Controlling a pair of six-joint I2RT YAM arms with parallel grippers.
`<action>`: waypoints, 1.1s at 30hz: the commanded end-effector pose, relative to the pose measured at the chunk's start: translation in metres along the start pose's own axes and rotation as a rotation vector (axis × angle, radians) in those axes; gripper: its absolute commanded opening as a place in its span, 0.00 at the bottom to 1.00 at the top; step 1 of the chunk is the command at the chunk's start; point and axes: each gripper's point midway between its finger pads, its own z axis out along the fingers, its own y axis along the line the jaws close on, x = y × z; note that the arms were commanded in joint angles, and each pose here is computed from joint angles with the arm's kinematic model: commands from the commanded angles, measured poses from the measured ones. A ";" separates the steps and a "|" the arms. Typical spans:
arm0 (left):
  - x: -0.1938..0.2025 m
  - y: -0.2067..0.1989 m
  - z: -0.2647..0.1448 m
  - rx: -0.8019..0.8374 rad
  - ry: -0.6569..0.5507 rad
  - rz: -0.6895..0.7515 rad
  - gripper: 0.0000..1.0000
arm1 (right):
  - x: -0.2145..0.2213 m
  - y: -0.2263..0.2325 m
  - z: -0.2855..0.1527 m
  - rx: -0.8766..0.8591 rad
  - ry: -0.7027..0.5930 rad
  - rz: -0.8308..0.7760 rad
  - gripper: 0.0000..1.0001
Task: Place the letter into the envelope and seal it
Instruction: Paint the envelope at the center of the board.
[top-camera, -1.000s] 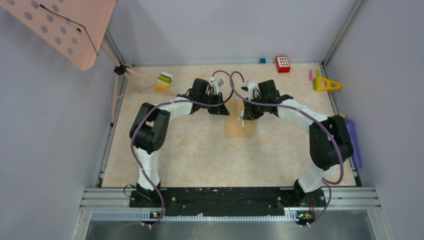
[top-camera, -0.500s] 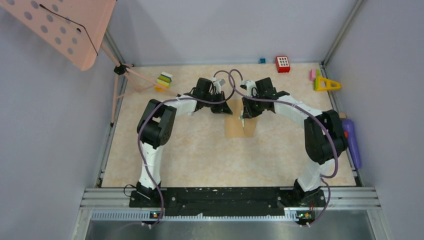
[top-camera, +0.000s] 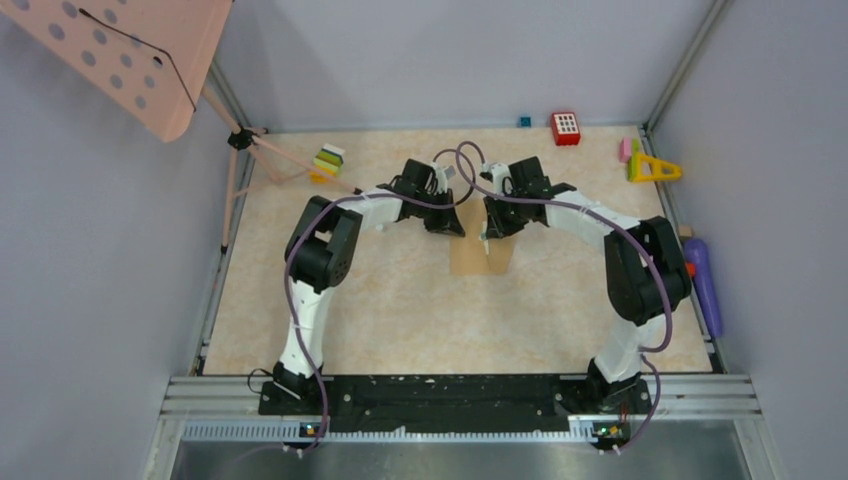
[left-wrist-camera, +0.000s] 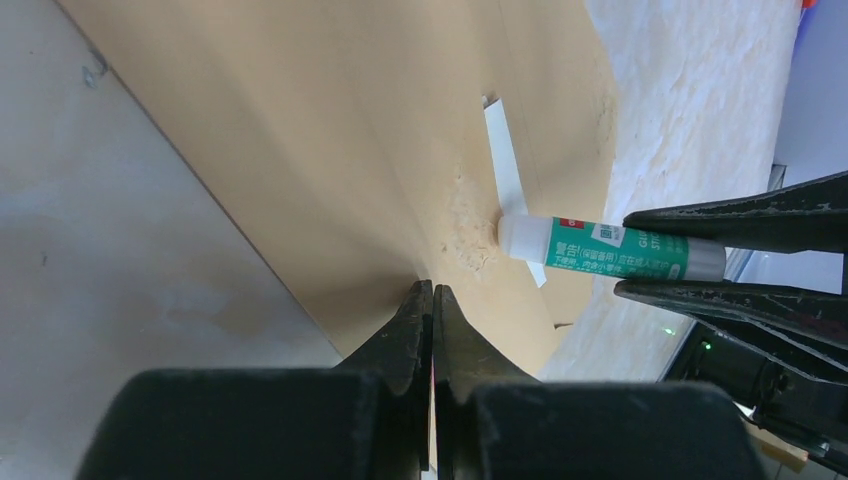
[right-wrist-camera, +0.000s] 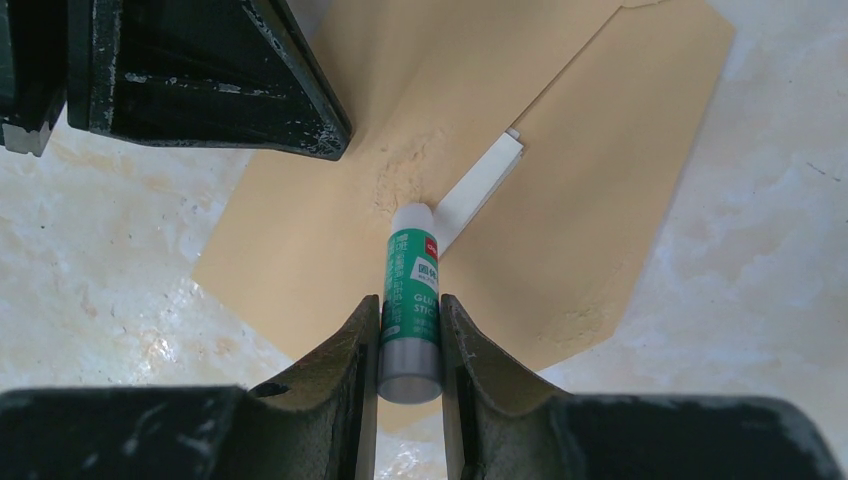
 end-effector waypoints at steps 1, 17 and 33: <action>-0.005 0.005 0.005 -0.043 -0.002 0.023 0.00 | -0.029 0.004 0.000 0.003 -0.070 -0.015 0.00; 0.009 0.023 0.014 -0.138 0.049 0.029 0.00 | -0.035 -0.007 0.008 0.061 -0.084 0.008 0.00; 0.018 0.024 0.020 -0.171 0.078 0.077 0.00 | -0.041 -0.002 0.016 0.034 -0.100 0.055 0.00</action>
